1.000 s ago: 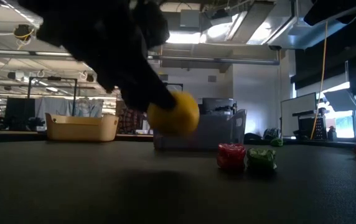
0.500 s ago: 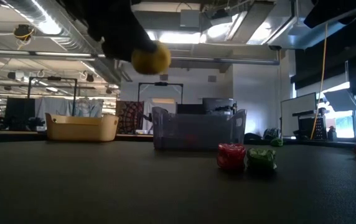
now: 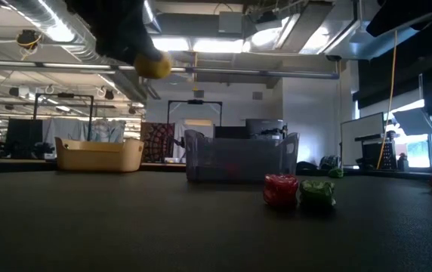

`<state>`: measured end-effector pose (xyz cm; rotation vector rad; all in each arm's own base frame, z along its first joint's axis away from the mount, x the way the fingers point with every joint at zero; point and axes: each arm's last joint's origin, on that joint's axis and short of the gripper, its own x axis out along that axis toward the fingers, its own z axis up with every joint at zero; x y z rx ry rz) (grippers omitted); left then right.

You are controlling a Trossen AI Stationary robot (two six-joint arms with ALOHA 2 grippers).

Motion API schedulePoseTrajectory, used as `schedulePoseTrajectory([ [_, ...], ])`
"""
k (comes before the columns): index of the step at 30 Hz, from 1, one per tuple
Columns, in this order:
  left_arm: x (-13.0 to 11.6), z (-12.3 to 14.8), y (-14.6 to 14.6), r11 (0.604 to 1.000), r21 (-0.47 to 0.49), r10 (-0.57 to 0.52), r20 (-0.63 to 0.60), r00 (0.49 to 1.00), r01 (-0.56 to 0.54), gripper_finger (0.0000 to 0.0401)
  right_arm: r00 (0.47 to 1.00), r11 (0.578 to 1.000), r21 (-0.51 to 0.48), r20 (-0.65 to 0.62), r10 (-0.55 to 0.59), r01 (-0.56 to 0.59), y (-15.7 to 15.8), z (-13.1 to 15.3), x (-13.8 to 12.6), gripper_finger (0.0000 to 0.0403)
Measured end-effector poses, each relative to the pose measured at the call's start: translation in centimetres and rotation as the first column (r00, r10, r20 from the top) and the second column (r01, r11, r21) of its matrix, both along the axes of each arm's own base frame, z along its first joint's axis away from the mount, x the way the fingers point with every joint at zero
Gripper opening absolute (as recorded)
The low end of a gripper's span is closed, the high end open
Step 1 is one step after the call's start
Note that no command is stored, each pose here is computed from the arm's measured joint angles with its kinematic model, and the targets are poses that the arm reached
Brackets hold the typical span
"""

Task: Sort produce into baskets
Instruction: Put the yellow lemon into the yellow bin

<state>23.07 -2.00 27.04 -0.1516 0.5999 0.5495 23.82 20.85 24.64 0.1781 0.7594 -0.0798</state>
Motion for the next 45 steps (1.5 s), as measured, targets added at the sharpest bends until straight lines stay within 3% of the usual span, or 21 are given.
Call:
schedulePoseTrajectory([
  [8,-2.3,0.5,3.5,0.972,0.071,0.229,-0.057,0.972,-0.225,0.0269,1.000,1.000,-0.012,0.002,-0.006,0.006,-0.1,0.0,0.0,0.0264],
  [23,-4.7,-3.2,9.9,0.842,0.130,0.538,-0.161,0.827,-0.523,0.0269,1.000,0.999,-0.039,0.006,-0.020,0.020,-0.2,-0.1,-0.1,0.0264],
  [45,-7.2,-7.8,14.6,0.707,0.127,0.699,0.024,0.714,-0.696,0.0269,0.999,0.995,-0.092,0.039,-0.038,0.041,-0.4,0.0,0.0,0.0264],
])
